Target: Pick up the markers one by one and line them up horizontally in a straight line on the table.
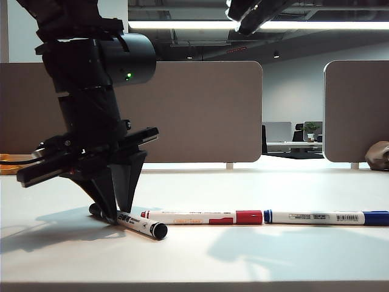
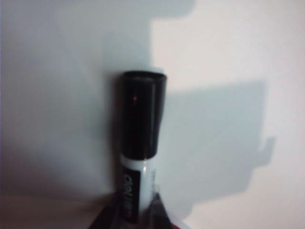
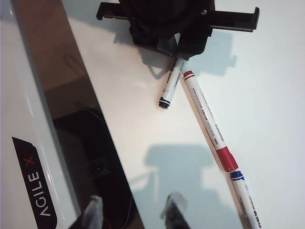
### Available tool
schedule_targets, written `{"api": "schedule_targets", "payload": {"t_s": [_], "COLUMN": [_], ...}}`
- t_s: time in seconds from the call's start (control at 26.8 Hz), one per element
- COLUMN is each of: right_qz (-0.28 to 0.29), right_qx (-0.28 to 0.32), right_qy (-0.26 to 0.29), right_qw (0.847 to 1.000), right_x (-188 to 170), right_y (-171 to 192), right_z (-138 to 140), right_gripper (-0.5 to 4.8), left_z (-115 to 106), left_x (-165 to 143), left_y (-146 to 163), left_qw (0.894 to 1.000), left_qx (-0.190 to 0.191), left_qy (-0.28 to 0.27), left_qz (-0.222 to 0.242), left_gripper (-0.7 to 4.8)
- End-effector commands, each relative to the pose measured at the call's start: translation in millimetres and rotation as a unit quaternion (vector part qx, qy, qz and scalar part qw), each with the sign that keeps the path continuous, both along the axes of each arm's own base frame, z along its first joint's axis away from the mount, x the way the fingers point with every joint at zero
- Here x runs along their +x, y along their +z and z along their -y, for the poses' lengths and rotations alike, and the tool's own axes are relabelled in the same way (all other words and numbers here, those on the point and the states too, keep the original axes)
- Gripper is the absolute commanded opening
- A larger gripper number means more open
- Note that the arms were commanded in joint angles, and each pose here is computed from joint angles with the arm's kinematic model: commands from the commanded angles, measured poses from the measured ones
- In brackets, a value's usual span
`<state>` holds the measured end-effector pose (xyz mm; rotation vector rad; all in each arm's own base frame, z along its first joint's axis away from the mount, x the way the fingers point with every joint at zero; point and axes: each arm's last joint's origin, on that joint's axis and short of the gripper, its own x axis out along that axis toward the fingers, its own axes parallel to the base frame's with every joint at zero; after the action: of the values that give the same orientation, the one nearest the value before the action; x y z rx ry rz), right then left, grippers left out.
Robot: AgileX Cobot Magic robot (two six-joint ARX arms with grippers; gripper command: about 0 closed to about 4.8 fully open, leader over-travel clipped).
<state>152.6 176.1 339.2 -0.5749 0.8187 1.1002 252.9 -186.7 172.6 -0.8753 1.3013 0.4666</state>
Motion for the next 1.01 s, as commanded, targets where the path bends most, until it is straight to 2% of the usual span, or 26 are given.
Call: {"api": "schedule_targets", "payload": {"t_s": [0.04,0.19,0.37,0.71,1.01], "right_qz": [0.002,0.001,-0.005,-0.014,-0.015], "right_qx": [0.007,0.006,0.008,-0.001,-0.003], "right_qy": [0.0,0.0,-0.006,-0.007,-0.007], "right_qw": [1.0,1.0,1.0,1.0,1.0], "right_x": [-0.6,-0.8,-0.8,-2.2,-2.4], "right_y": [2.6,2.4,2.3,0.9,0.7], "right_z": [0.5,0.6,0.7,2.2,2.4], "right_gripper": [1.74,1.74,1.74,1.74,1.74], "left_z": [-9.4,-18.7,-28.1,-31.5,-43.5], "left_x": [-6.1,-5.1,-2.3,7.0,12.3], "left_y": [-8.2,-7.1,-2.8,-1.0,-1.3], "left_qw": [0.998,0.997,0.997,0.994,0.99], "left_qx": [0.034,0.04,0.048,0.01,0.009], "left_qy": [0.01,0.023,0.04,0.104,0.135], "left_qz": [-0.046,-0.06,-0.055,-0.04,-0.048], "left_gripper": [0.19,0.16,0.16,0.15,0.15]}}
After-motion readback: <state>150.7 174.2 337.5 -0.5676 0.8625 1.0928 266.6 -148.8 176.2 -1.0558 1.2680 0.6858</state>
